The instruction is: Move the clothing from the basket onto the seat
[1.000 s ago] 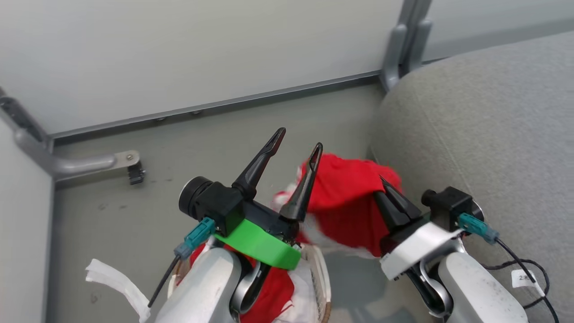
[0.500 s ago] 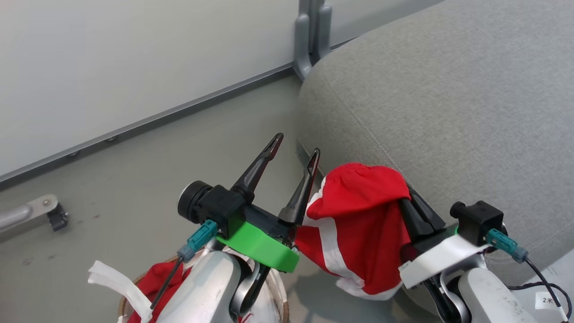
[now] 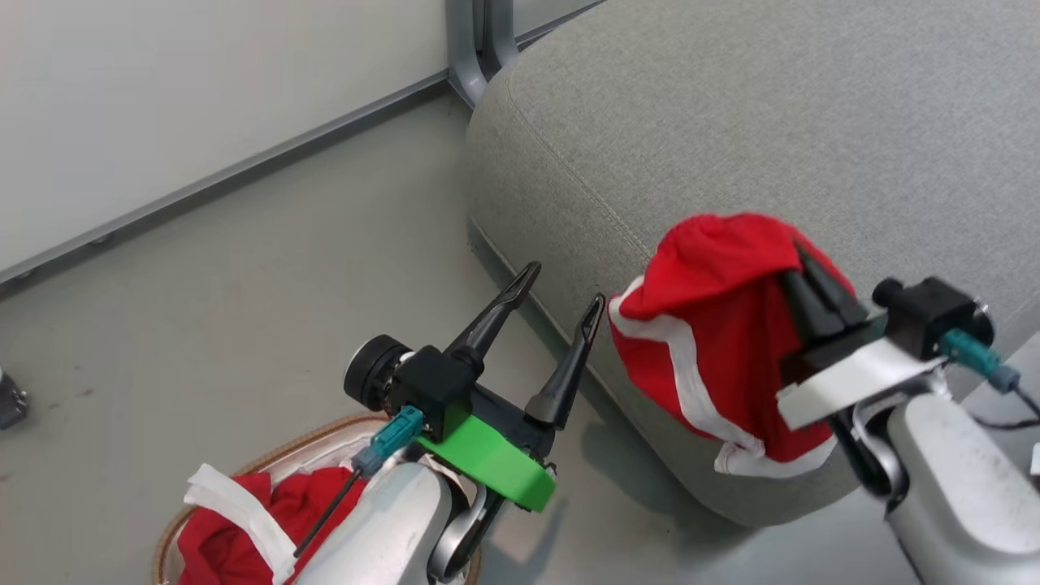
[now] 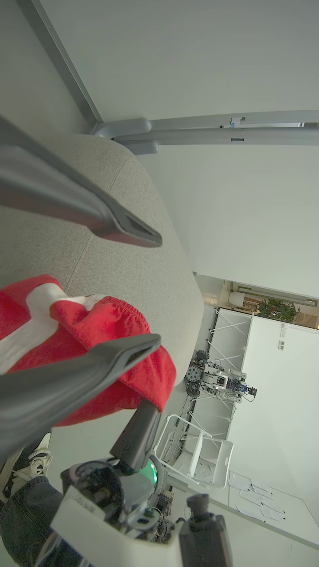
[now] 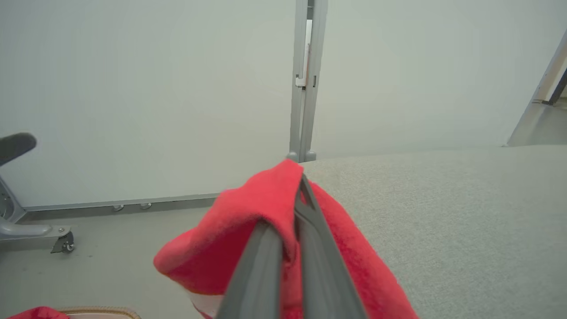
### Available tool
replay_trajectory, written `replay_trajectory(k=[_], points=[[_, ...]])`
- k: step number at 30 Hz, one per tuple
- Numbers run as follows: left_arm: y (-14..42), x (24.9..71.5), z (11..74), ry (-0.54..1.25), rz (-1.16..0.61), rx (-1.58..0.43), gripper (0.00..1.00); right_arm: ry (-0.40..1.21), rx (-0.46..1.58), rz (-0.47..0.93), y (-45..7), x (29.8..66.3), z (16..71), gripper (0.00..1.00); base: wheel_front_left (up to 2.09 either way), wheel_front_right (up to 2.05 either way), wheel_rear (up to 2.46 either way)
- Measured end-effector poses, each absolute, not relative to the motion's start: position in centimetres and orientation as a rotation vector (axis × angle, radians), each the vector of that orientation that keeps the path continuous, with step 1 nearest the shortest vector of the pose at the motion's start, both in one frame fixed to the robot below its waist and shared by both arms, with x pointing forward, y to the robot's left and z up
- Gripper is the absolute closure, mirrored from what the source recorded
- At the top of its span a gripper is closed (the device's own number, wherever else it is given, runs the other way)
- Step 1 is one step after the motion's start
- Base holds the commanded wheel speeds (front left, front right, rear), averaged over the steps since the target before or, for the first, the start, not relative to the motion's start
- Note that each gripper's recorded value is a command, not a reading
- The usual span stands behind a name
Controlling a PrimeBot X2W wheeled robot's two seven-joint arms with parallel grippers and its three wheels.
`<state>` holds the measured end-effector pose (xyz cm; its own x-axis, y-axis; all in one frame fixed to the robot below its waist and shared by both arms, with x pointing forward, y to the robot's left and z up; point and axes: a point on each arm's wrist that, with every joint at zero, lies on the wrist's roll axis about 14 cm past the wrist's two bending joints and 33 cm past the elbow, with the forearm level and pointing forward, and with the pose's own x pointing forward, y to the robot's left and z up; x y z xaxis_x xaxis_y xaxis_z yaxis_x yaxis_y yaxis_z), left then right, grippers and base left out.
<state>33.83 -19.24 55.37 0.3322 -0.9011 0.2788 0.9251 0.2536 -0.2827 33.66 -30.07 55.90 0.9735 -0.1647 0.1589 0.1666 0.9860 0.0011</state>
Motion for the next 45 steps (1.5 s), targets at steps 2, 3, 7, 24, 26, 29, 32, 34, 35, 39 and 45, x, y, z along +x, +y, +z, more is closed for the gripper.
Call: replay_trajectory(k=[2,3,7,24,26,29,32,34,35,39,45], points=[[-19.2,34.2,54.4,-0.049,-1.248,-0.419,0.00,-0.164,-0.095,-0.163,-31.6,34.9,57.2,1.00,0.00,0.00,0.00],[-19.3,34.5,54.3,-0.049,-1.245,-0.422,0.00,-0.164,-0.137,-0.161,-32.3,35.5,57.9,1.00,0.00,0.00,0.00],[-19.1,35.5,53.4,-0.039,-1.245,-0.426,0.00,-0.193,-0.273,-0.168,-35.0,38.2,61.1,1.00,0.00,0.00,0.00],[-17.6,41.0,48.1,0.003,-1.199,-0.432,0.00,-0.065,-0.508,-0.366,-46.2,48.9,62.4,1.00,0.00,0.00,0.00],[-17.1,41.8,47.2,0.014,-1.177,-0.437,0.00,-0.040,-0.487,-0.387,-46.8,50.0,60.8,1.00,0.00,0.00,0.00],[-16.3,42.9,45.8,0.037,-1.141,-0.440,0.00,0.009,-0.461,-0.380,-46.5,51.7,57.7,1.00,0.00,0.00,0.00],[-15.3,44.0,44.1,0.069,-1.098,-0.439,0.00,0.067,-0.421,-0.375,-46.1,53.0,54.0,1.00,0.00,0.00,0.00],[-14.7,44.5,42.9,0.090,-1.074,-0.438,0.00,0.107,-0.384,-0.382,-45.9,53.2,51.4,1.00,0.00,0.00,0.00],[-14.4,44.7,42.3,0.103,-1.061,-0.436,0.00,0.135,-0.354,-0.394,-45.9,53.1,49.7,0.93,0.00,0.00,0.00],[-13.1,45.5,40.4,0.140,-1.014,-0.422,0.00,0.251,-0.277,-0.419,-45.2,51.1,43.7,0.00,0.00,0.00,0.00],[-12.4,45.9,40.7,0.135,-0.982,-0.408,0.00,0.263,-0.236,-0.432,-44.3,48.3,42.3,0.00,0.00,0.00,0.00]])
